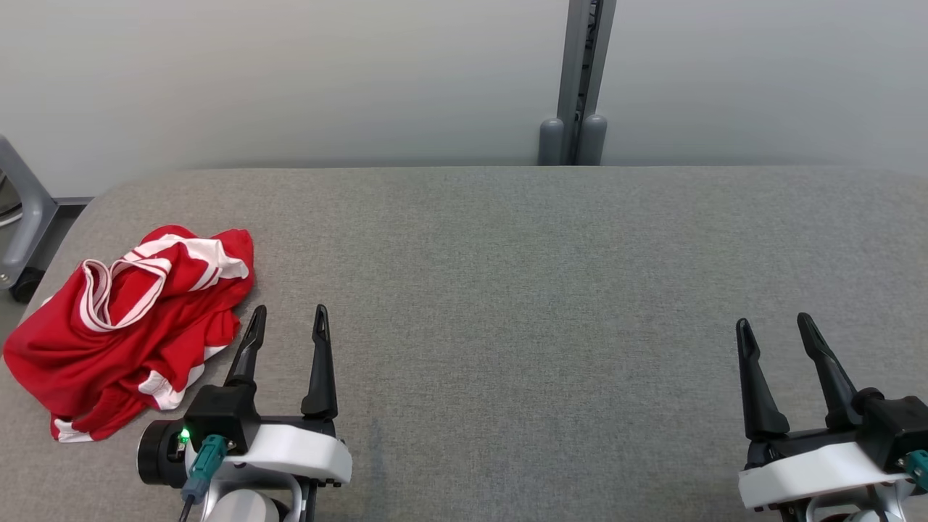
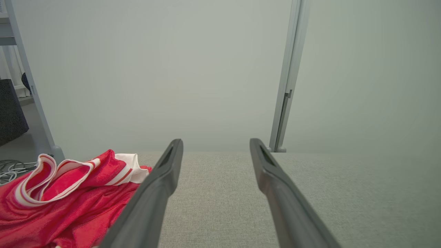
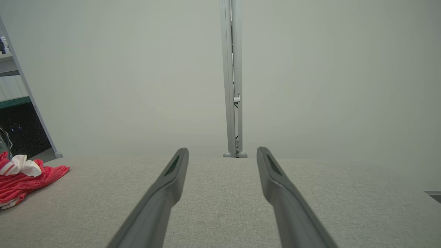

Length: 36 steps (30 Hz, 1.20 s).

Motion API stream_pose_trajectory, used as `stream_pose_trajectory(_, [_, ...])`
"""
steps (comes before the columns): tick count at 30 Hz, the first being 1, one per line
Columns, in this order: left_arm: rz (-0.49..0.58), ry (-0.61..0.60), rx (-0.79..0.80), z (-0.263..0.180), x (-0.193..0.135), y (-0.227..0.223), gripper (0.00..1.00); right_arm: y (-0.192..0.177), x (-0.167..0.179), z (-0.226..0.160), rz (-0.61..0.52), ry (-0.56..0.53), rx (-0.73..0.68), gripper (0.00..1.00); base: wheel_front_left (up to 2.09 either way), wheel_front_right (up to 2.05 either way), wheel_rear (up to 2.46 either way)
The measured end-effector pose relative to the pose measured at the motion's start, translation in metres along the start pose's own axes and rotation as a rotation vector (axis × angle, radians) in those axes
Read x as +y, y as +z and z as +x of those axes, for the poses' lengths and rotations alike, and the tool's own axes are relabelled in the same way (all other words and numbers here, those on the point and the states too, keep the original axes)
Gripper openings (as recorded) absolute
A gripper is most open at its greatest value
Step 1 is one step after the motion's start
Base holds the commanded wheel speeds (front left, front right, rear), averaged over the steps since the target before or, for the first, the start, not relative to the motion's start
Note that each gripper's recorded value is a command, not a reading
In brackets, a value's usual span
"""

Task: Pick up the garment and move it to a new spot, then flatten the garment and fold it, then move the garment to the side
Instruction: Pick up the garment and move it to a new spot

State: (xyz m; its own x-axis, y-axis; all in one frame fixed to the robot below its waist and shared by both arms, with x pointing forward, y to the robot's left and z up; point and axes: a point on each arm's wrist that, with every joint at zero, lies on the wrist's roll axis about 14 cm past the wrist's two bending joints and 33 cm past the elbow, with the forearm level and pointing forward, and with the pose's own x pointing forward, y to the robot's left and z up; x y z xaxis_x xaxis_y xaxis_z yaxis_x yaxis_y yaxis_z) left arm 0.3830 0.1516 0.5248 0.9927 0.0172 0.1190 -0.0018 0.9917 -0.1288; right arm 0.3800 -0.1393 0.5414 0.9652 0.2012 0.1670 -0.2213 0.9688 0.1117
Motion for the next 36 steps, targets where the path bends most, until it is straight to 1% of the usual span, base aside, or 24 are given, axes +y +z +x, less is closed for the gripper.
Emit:
stream_pose_trajectory(5, [-0.003, 0.024, -0.009, 0.0, 0.008, 0.004, 1.0, -0.005, 0.012, 0.005, 0.014, 0.034, 0.01, 1.0, 0.0, 0.0, 0.0])
stream_pose_trajectory(13, [0.0, 0.098, -0.008, -0.011, 0.031, 0.005, 1.0, -0.009, 0.03, 0.017, 0.03, 0.094, 0.014, 1.0, 0.0, 0.0, 0.0])
stream_pose_trajectory(14, [0.0, 0.124, -0.01, -0.016, 0.04, 0.007, 1.0, -0.011, 0.037, 0.022, 0.035, 0.118, 0.018, 1.0, 0.0, 0.0, 0.0])
stream_pose_trajectory(16, [0.001, 0.138, -0.011, -0.018, 0.044, 0.007, 1.0, -0.012, 0.042, 0.024, 0.04, 0.131, 0.019, 1.0, 0.0, 0.0, 0.0])
stream_pose_trajectory(26, [0.021, 0.278, -0.025, -0.045, 0.087, 0.015, 1.0, -0.025, 0.091, 0.043, 0.082, 0.272, 0.045, 1.0, 0.0, 0.0, 0.0])
stream_pose_trajectory(36, [0.023, 0.39, -0.031, -0.074, 0.117, 0.02, 1.0, -0.032, 0.13, 0.052, 0.113, 0.382, 0.062, 1.0, 0.0, 0.0, 0.0])
